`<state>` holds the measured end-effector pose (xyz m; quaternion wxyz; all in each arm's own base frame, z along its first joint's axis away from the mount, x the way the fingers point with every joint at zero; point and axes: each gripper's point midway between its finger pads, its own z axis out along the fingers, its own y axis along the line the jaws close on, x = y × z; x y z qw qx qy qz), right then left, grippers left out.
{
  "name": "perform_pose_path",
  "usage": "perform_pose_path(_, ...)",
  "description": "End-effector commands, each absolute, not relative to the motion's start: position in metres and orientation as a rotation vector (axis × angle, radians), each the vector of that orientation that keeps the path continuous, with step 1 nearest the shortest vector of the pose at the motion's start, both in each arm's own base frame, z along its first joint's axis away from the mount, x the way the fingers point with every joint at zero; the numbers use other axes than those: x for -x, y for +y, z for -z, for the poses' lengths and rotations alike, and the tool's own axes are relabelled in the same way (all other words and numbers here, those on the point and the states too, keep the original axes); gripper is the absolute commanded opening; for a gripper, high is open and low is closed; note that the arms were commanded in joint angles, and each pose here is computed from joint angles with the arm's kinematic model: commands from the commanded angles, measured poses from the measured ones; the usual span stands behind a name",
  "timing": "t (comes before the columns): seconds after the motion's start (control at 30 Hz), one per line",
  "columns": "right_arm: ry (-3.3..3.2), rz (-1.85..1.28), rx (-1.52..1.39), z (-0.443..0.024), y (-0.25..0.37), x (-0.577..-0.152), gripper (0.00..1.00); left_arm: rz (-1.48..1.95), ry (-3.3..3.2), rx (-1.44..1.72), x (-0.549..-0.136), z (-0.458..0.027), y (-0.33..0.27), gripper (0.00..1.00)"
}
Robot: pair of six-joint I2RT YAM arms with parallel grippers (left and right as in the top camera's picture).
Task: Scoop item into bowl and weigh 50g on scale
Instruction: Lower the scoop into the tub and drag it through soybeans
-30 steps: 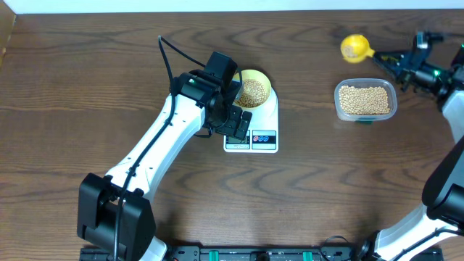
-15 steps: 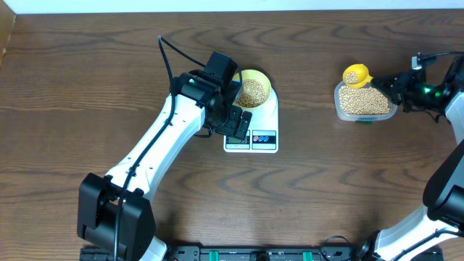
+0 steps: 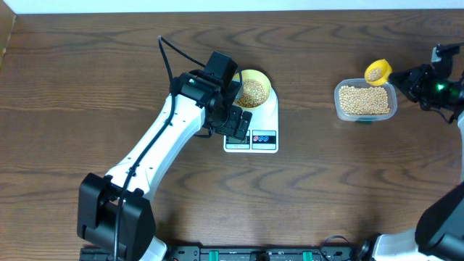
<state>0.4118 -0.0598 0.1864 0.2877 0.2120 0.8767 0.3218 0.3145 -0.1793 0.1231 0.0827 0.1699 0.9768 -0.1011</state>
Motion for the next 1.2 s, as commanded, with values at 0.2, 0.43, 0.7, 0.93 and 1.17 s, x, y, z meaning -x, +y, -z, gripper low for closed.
perform_pose_path(0.2, 2.541, -0.41, -0.411, -0.165, -0.047, -0.404, 0.01, 0.3, 2.933, -0.495, -0.314, -0.119, -0.178, 0.98)
perform_pose_path(0.43, 2.601, -0.123, -0.193, -0.157, -0.041, -0.406, 0.01, 0.3, 2.932, -0.495, -0.314, -0.119, -0.178, 0.98)
perform_pose_path(0.7, 2.625, 0.116, 0.049, -0.156, -0.036, -0.405, 0.01, 0.3, 2.932, -0.495, -0.314, -0.119, -0.178, 0.98)
perform_pose_path(0.93, 2.605, 0.339, 0.257, -0.173, -0.034, -0.408, 0.01, 0.3, 2.933, -0.495, -0.314, -0.119, -0.178, 0.98)
perform_pose_path(1.17, 2.605, 0.321, 0.255, -0.203, -0.023, -0.405, 0.01, 0.3, 2.933, -0.495, -0.314, -0.119, -0.178, 0.98)
